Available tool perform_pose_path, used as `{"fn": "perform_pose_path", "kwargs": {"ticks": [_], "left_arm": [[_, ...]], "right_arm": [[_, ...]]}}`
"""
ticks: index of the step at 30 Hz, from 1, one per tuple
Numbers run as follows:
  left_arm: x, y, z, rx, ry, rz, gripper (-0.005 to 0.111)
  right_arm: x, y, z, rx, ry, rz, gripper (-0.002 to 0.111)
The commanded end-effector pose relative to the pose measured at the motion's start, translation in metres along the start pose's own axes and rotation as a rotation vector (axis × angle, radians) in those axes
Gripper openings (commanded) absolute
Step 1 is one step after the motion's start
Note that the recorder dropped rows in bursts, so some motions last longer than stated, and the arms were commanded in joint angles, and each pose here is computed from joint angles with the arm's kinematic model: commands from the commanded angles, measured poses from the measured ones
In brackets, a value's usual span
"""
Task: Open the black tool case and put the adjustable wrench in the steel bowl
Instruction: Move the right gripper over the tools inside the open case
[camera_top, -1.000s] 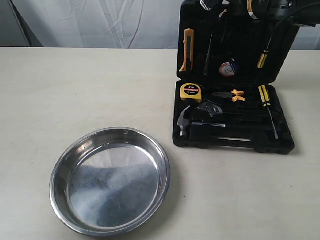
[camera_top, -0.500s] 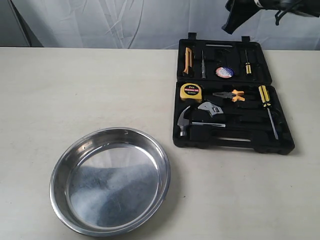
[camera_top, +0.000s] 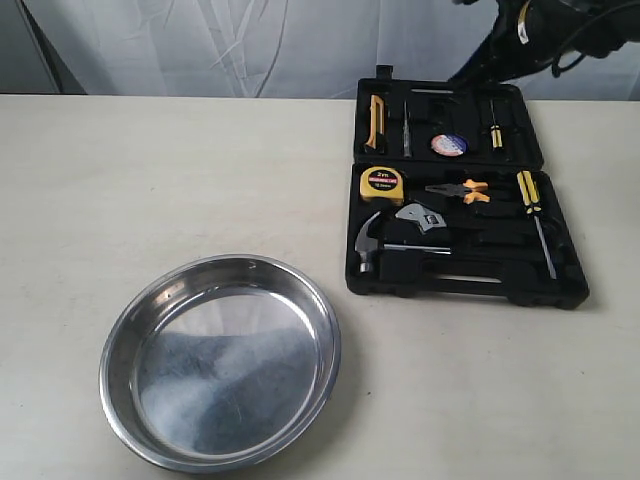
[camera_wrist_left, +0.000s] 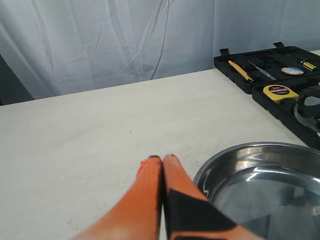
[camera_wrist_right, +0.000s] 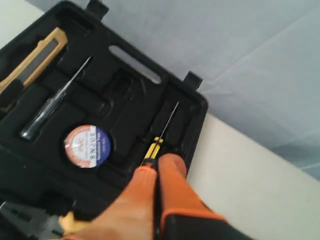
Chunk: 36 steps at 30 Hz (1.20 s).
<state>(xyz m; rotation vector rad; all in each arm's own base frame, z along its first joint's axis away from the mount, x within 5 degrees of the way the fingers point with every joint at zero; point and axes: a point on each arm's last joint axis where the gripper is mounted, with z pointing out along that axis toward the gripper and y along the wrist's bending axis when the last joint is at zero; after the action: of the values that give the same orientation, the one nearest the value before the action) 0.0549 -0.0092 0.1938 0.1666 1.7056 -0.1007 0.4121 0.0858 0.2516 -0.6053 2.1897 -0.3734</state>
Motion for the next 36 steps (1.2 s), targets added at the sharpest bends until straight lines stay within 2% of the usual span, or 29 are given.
{"fn": "perform_pose_path", "kwargs": {"ticks": [1,5,8,15,17,20,22,24,28,30,32,36], "left_arm": [[0.001,0.000,0.000,0.007,-0.005,0.001,0.000],[0.001,0.000,0.000,0.007,-0.005,0.001,0.000],[0.001,0.000,0.000,0.007,-0.005,0.001,0.000],[0.001,0.000,0.000,0.007,-0.005,0.001,0.000],[0.001,0.000,0.000,0.007,-0.005,0.001,0.000],[0.001,0.000,0.000,0.007,-0.005,0.001,0.000],[0.001,0.000,0.000,0.007,-0.005,0.001,0.000],[0.001,0.000,0.000,0.007,-0.005,0.001,0.000],[0.001,0.000,0.000,0.007,-0.005,0.001,0.000],[0.001,0.000,0.000,0.007,-0.005,0.001,0.000],[0.001,0.000,0.000,0.007,-0.005,0.001,0.000],[0.001,0.000,0.000,0.007,-0.005,0.001,0.000]], "right_arm": [[0.017,0.006,-0.007,-0.045,0.055,0.090,0.000],[0.027,0.010,-0.012,-0.096,0.171,0.114,-0.001],[0.033,0.016,-0.010,-0.179,0.300,0.076,-0.001],[0.025,0.041,-0.001,-0.527,0.575,0.071,-0.001],[0.026,0.052,0.001,-0.672,0.648,0.045,-0.001],[0.019,0.072,0.010,-0.870,0.567,0.015,-0.001],[0.013,0.082,0.017,-0.958,0.483,0.045,-0.001],[0.002,0.084,0.027,-0.925,0.355,0.119,-0.001],[-0.025,0.064,0.056,-0.600,0.030,0.304,-0.001],[-0.033,0.054,0.064,-0.477,-0.082,0.352,-0.001],[-0.036,0.042,0.071,-0.369,-0.168,0.364,-0.001],[-0.027,0.022,0.082,-0.277,-0.188,0.313,-0.001]]}}
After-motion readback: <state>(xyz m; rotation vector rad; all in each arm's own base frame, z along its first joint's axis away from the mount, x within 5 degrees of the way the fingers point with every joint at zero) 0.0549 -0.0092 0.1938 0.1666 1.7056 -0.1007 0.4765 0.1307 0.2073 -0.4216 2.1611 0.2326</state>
